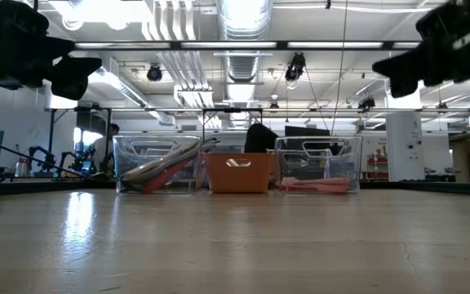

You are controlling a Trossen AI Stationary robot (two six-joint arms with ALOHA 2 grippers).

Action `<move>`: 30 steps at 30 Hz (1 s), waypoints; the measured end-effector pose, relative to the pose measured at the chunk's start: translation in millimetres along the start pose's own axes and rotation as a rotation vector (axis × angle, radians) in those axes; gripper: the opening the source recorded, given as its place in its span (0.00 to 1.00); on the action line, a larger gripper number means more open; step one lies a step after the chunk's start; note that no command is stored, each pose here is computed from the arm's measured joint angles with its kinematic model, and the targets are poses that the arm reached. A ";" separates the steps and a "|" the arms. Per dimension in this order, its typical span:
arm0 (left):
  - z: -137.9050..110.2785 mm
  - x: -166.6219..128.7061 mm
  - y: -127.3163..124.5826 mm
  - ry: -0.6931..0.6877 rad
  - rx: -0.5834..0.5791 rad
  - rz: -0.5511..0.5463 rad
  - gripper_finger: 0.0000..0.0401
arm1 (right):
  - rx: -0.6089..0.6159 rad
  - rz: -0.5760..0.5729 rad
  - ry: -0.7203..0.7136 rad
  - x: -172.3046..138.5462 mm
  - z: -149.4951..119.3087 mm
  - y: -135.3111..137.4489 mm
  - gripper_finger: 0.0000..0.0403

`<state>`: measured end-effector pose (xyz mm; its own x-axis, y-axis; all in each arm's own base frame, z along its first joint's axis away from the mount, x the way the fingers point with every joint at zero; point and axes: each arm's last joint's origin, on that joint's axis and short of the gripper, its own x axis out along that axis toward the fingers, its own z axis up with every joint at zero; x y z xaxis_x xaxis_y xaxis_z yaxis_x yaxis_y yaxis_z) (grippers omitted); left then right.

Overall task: Pick & Place Kitchen Items
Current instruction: Return to Home Position

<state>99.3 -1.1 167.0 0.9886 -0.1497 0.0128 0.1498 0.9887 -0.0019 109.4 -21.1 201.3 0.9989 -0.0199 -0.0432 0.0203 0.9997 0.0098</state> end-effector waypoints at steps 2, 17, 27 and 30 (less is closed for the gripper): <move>-0.1 0.0 0.0 0.001 0.000 0.000 0.62 | -0.021 0.029 -0.013 -0.6 -16.9 1.0 0.02; -0.3 0.1 0.0 0.002 0.000 0.000 0.62 | -0.099 0.067 -0.087 -16.1 -23.2 5.8 0.02; -0.3 0.1 0.0 0.003 -0.001 0.000 0.62 | 0.006 0.071 -0.151 -22.2 -1.9 7.2 0.02; -0.3 0.1 0.0 0.003 -0.001 0.000 0.62 | 0.032 0.069 -0.158 -21.2 -4.1 6.8 0.02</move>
<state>99.4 -1.1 166.6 0.9887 -0.1494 0.0097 0.1494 0.9888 -0.0025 88.2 -13.9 198.2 0.9922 0.0452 0.1158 -0.0501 0.9980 0.0394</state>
